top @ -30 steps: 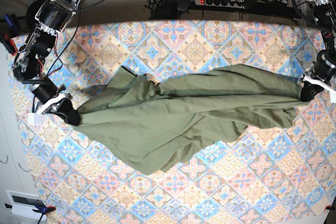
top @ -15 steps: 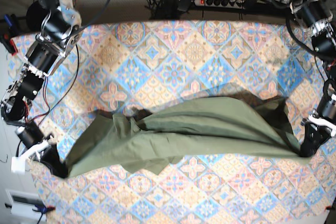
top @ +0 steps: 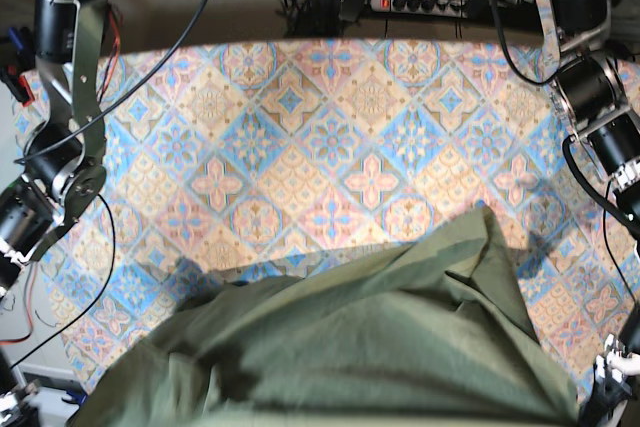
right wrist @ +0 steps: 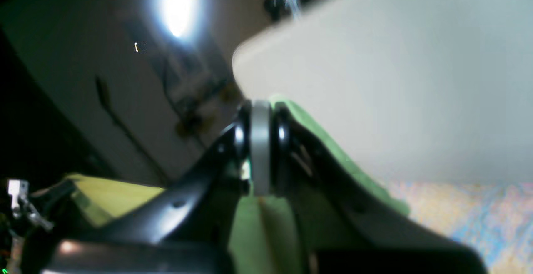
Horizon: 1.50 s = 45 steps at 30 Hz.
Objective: Layout the t-shirt on the table in an organized manner, then fold the t-shirt properly
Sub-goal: 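Lift the shirt high with both grippers and shake it out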
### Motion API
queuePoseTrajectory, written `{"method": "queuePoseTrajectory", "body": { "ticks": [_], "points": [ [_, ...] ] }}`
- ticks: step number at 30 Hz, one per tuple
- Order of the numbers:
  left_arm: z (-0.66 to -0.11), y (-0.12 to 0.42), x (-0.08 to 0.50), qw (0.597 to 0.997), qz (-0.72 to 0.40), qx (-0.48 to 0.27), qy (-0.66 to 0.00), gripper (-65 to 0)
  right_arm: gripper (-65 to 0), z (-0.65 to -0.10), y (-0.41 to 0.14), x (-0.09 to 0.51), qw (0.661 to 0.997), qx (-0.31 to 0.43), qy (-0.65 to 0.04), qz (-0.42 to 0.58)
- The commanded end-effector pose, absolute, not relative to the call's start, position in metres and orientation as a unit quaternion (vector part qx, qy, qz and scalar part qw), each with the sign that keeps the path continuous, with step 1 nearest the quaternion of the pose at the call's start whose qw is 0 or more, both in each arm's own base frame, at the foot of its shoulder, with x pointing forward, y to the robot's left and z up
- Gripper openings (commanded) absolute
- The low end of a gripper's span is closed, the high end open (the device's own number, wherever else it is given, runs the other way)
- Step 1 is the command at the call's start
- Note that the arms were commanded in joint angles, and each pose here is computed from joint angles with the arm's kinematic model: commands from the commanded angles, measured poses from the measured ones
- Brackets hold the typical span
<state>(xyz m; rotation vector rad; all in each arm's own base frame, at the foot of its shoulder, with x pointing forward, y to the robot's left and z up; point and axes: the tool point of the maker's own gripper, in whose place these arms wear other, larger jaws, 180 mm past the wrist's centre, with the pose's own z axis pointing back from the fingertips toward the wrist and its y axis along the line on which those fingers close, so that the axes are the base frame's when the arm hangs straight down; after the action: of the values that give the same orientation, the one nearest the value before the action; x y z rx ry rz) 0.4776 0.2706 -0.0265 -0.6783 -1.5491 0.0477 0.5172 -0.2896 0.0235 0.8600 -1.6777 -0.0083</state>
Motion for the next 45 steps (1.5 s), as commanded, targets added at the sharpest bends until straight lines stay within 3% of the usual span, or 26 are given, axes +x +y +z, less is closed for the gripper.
{"method": "queuePoseTrajectory", "body": {
  "ticks": [1,6,13,18,21,24,27,31,37,39,45],
  "points": [
    [0.013,0.268,0.479,0.629,0.004,-0.308,-0.714,-65.0,-63.9,0.066,-0.292,0.513,0.555,0.361,-0.749,0.013],
    [0.058,0.248,0.515,0.621,-0.004,-0.343,-0.705,-65.0,-63.9,0.122,-0.282,0.517,0.531,0.346,-0.772,0.040],
    [0.084,0.210,0.537,0.661,-0.048,-0.356,-0.658,-65.0,-63.9,0.115,-0.284,0.525,0.533,0.360,-0.766,0.024],
    [0.089,0.204,0.538,0.667,-0.062,-0.342,-0.659,-56.2,-63.9,0.114,-0.292,0.523,0.537,0.350,-0.767,0.020],
    [0.085,0.196,0.529,0.686,-0.093,-0.331,-0.641,-57.6,-63.9,0.116,-0.302,0.519,0.535,0.342,-0.772,0.017],
    [0.115,0.258,0.529,0.653,-0.028,-0.285,-0.702,-59.9,-63.9,0.117,-0.309,0.516,0.536,0.336,-0.774,0.013],
    [0.090,0.271,0.536,0.682,-0.001,-0.294,-0.669,-60.4,-63.9,0.118,-0.319,0.513,0.536,0.328,-0.778,0.010],
    [0.088,0.270,0.534,0.686,-0.006,-0.291,-0.666,-59.9,-63.9,0.116,-0.317,0.513,0.542,0.326,-0.775,0.013],
    [0.008,0.249,0.526,0.737,-0.031,-0.275,-0.617,-59.9,-63.9,0.112,-0.307,0.516,0.559,0.321,-0.764,0.029],
    [-0.020,0.240,0.519,0.750,-0.041,-0.268,-0.604,-59.8,-63.9,0.103,-0.284,0.524,0.577,0.323,-0.748,0.052],
    [-0.100,0.227,0.505,0.780,-0.020,-0.286,-0.557,-59.8,-63.9,0.097,-0.184,0.541,0.590,0.359,-0.711,0.131]
  ]
}}
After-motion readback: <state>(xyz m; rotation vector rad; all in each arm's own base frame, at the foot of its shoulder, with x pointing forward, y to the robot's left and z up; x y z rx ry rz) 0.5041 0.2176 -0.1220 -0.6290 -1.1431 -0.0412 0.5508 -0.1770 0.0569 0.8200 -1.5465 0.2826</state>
